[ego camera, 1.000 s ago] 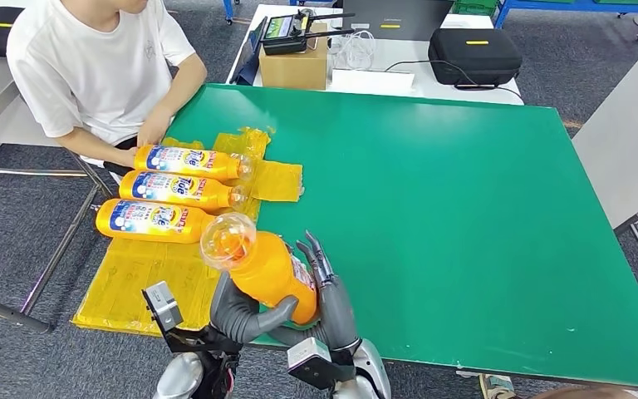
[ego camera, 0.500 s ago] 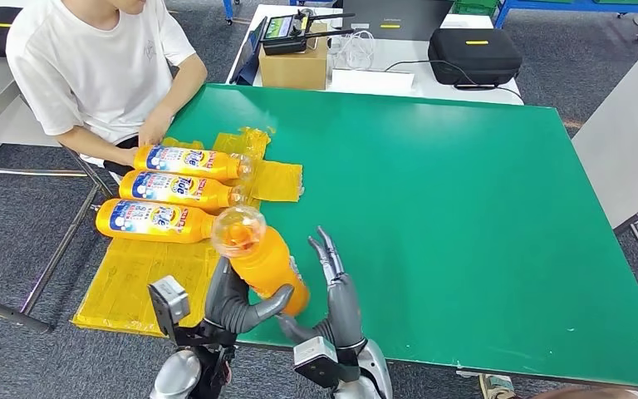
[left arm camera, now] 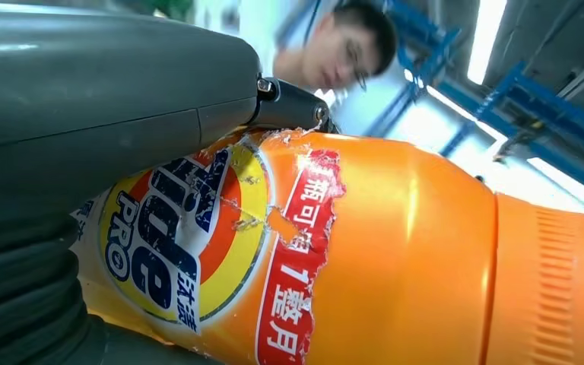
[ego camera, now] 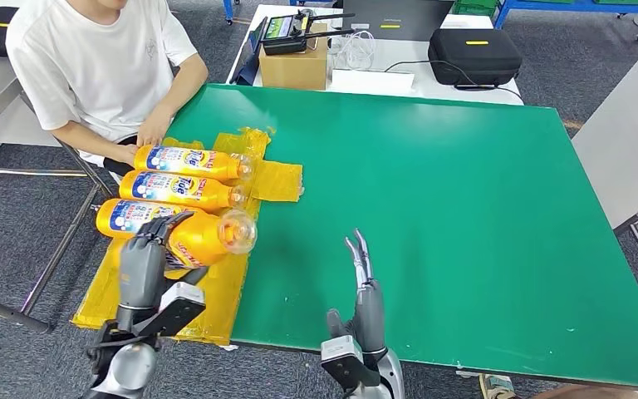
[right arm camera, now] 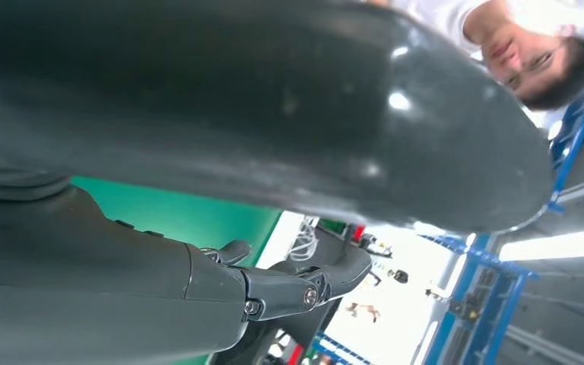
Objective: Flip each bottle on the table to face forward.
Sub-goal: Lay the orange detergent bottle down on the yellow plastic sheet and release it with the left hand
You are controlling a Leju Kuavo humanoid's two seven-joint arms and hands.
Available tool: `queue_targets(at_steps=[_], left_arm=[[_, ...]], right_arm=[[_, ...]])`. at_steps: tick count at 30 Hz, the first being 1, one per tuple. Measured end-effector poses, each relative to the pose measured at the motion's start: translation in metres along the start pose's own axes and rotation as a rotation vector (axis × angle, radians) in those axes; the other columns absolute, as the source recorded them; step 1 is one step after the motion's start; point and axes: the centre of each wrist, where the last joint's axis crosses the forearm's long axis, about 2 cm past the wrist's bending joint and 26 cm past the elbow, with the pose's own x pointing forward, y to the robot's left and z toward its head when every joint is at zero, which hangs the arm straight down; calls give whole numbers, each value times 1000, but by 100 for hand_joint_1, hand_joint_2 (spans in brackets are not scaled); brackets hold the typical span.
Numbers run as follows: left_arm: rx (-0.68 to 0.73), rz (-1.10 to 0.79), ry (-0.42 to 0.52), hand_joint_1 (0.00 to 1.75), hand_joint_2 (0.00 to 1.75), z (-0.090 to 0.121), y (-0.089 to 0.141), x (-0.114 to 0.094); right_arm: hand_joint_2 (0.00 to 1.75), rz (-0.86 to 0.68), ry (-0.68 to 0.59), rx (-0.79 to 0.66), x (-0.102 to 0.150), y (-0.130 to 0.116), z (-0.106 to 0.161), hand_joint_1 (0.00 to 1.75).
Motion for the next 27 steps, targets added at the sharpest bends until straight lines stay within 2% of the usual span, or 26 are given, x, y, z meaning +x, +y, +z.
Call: queue_targets(at_steps=[9, 15, 19, 24, 27], left_arm=[[-326, -289, 61, 175, 175, 17, 37, -53], [-572, -309, 98, 175, 175, 28, 54, -74], [-654, -296, 91, 175, 175, 35, 57, -78], [-697, -285, 83, 152, 175, 38, 56, -81], [-728, -268, 71, 127, 175, 40, 45, -82]], right_arm=[[0, -20, 24, -34, -2, -3, 0, 0], [0, -42, 47, -56, -3, -5, 1, 0], [0, -44, 52, -59, -4, -6, 2, 0], [0, -41, 51, -54, -5, -7, 4, 0], [0, -44, 49, -45, -5, -7, 4, 0]])
